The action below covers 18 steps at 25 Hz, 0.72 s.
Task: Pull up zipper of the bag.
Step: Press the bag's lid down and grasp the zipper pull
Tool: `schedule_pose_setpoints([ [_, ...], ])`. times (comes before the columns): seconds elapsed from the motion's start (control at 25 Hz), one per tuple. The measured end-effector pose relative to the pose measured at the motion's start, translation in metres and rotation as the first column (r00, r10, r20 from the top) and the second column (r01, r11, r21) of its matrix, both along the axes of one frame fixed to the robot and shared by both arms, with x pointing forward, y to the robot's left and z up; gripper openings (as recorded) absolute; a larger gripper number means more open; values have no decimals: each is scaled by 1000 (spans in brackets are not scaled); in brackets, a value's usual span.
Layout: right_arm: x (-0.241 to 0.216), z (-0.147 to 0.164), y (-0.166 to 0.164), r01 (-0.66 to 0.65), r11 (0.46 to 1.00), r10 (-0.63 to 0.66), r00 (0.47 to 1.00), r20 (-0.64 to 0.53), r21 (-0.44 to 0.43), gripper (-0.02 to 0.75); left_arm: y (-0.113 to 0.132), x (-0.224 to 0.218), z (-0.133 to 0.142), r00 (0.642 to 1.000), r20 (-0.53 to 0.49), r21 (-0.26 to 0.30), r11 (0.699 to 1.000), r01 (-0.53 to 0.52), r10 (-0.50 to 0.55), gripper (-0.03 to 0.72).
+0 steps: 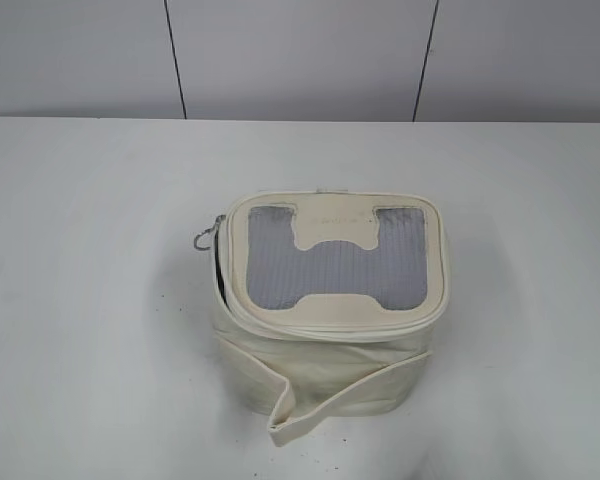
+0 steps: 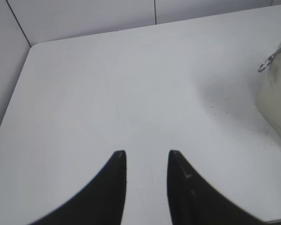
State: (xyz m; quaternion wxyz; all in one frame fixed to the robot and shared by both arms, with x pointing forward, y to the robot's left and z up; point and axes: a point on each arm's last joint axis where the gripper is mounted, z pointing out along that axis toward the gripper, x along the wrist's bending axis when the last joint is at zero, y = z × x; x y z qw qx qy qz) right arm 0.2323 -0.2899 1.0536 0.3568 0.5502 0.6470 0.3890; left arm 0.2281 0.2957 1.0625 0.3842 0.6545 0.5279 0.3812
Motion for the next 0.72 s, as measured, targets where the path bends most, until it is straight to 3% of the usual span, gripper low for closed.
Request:
schedule_pose_setpoints([
  [0.24,0,0,0,0,1000,0,1000,0,0,553,0,0,0,1000,0,0,1000,7,-7,239],
  [0.4,1,0,1,-1,1000,1,1000,-6,17,553,-3,1,0,998,-12,-30,998,61,-61,239],
  [0.6,22,13,5,-17,996,18,1000,-18,91,553,-6,20,0,986,-126,-43,994,104,-109,239],
  [0.72,42,19,8,-28,990,33,999,-31,139,553,-11,35,6,976,-173,-81,989,120,-132,239],
])
